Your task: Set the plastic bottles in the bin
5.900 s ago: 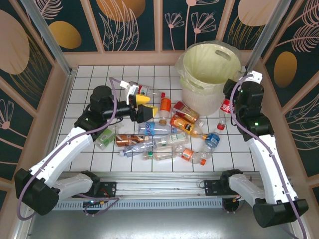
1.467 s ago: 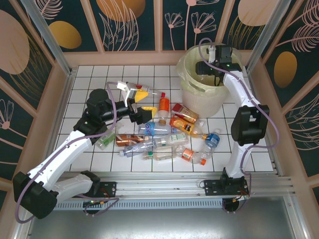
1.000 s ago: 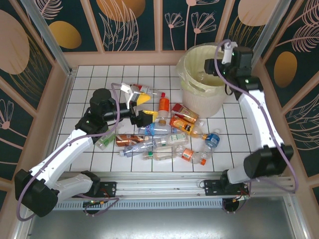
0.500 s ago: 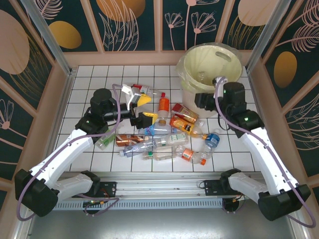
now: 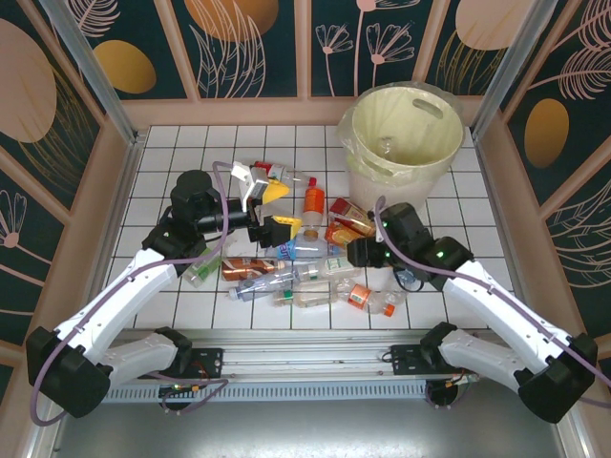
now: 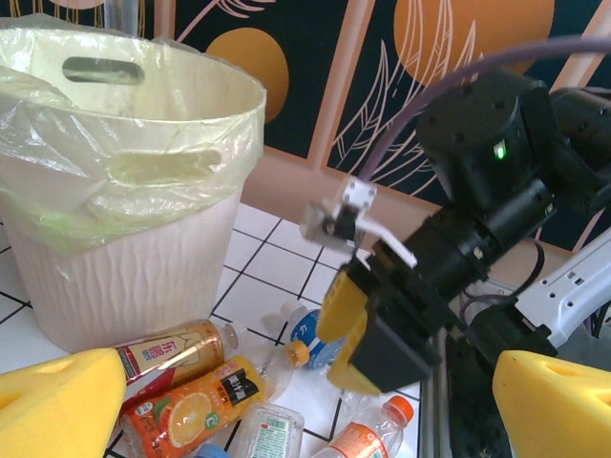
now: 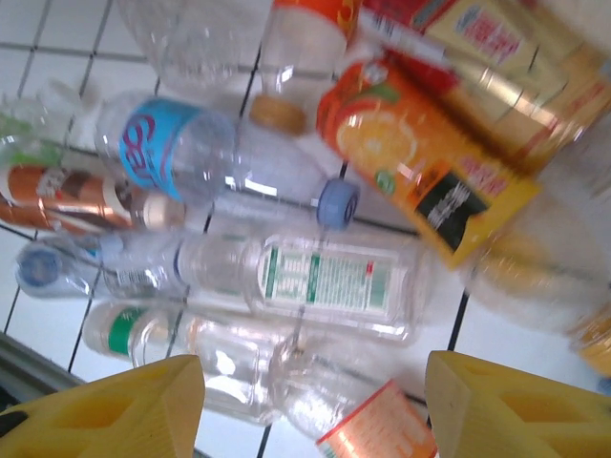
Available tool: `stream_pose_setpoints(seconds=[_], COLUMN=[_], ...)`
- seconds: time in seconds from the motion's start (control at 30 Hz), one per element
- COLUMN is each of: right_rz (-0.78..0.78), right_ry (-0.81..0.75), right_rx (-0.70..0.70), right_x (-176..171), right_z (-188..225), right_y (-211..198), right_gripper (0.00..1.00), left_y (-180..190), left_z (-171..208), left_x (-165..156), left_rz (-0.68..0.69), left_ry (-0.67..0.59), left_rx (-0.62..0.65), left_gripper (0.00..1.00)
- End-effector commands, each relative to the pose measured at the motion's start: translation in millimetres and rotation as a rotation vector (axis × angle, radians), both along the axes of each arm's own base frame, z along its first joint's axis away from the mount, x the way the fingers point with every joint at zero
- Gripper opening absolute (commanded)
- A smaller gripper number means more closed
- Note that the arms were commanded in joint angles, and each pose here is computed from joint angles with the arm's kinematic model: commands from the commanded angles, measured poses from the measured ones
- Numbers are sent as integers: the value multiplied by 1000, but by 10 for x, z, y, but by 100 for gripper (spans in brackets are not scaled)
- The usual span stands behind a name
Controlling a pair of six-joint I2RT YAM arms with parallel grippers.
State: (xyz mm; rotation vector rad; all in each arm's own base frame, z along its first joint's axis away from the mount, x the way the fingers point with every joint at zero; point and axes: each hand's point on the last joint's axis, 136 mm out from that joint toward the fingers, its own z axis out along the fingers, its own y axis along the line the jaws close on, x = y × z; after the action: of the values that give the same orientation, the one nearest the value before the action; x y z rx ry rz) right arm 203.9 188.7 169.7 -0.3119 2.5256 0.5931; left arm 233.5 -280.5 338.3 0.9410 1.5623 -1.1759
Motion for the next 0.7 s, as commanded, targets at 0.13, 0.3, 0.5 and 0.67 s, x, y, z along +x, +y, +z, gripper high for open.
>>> stream_pose_setpoints(seconds=[0.13, 0.3, 0.5, 0.67], right_rz=[19, 46, 18, 28], right_ry=[136, 167, 219, 236], right_rx=[-85, -142, -278, -311], right_x=[-366, -444, -449, -469], right_z=[-432, -581, -851, -946], right_y=[38, 88, 17, 29], right_gripper=[66, 68, 70, 70], left_y=[-56, -57, -43, -21], left_z=[40, 82, 97, 183], left_x=[-151, -131, -134, -159], left_rz=[-106, -99, -89, -81], left_ry=[-6, -14, -17, -34], left_rx=[2, 9, 7, -16], left_gripper=[99, 99, 98, 99])
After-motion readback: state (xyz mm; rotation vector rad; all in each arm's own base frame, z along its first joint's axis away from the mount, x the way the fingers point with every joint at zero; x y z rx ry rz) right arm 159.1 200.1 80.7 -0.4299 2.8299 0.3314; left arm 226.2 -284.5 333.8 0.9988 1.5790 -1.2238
